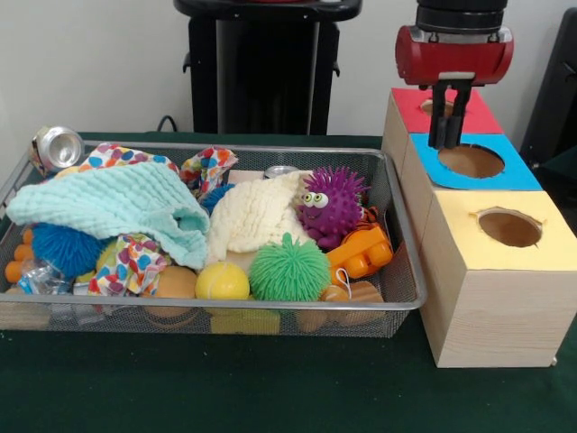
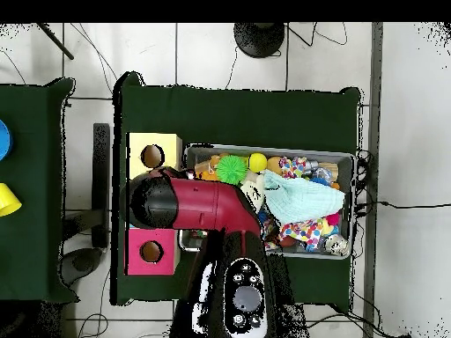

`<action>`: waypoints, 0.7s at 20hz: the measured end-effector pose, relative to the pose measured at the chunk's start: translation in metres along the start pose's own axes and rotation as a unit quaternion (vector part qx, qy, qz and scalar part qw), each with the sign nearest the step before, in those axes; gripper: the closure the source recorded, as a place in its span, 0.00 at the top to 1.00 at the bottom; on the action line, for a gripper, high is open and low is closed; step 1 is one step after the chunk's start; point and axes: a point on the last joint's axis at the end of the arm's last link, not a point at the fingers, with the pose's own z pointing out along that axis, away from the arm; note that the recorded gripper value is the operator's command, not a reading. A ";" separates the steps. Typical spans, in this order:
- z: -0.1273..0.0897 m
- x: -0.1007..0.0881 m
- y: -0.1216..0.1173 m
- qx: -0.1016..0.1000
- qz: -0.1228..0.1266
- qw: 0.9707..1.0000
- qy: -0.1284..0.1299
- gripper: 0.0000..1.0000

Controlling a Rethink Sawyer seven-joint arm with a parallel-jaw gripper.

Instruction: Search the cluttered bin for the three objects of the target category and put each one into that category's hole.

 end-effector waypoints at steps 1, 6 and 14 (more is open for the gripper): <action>0.000 0.000 -0.001 -0.002 0.001 1.000 0.000 0.00; -0.008 0.000 -0.010 -0.011 0.011 1.000 -0.002 0.00; -0.019 -0.012 -0.024 -0.027 0.024 0.999 -0.014 0.00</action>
